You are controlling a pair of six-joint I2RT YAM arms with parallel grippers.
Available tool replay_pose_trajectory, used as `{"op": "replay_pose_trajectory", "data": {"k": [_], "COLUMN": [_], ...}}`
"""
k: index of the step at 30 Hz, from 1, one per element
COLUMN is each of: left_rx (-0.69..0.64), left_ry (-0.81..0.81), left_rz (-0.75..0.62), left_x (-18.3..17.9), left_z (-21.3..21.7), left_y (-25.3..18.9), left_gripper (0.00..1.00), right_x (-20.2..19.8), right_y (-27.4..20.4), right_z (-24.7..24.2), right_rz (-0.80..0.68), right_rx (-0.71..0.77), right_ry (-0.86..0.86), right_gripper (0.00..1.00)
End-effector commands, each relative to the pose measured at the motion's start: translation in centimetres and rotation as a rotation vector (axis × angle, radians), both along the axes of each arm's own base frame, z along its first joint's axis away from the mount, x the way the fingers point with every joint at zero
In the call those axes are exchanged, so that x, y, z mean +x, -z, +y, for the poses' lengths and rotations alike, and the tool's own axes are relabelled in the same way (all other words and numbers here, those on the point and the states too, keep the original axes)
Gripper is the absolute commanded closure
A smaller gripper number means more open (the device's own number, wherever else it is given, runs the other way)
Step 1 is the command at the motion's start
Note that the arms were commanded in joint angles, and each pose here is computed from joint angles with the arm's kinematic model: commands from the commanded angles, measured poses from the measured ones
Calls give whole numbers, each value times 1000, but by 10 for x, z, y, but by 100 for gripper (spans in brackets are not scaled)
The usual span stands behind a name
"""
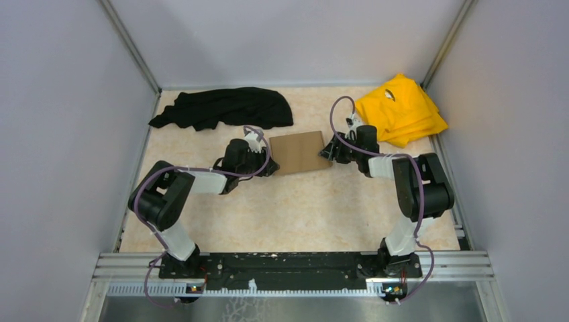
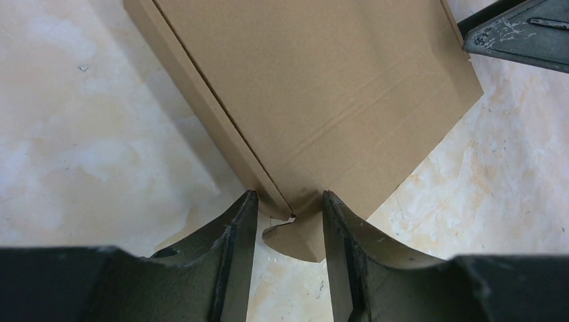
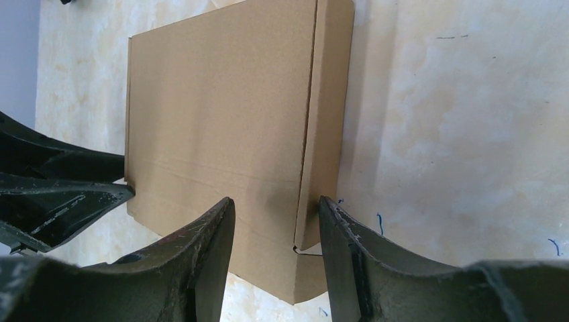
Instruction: Fold the paper box
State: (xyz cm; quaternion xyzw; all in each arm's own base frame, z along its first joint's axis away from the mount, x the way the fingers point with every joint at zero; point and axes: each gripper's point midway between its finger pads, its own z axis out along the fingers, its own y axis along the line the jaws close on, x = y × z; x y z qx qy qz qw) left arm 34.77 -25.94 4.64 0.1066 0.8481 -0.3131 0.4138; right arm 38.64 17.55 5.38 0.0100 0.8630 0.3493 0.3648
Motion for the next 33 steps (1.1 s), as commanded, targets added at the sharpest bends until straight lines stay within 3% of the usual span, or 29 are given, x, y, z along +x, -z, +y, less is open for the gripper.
{"op": "replay_pose_trajectory", "data": {"k": [1,33], "left_rx": [-30,-146], "left_ry": [30,69], "left_rz": [4,26], "left_x": [-4,-72], "left_z": [-4,1], "left_y": [0,-94], "left_gripper": [53,52], "right_x": [4,-91], "right_y": [-14,-97], "right_z": [4,23], "right_rz": [-54,-135], "right_rx": [42,138], "right_ry": [-18,-100], "right_gripper": [51,51]}}
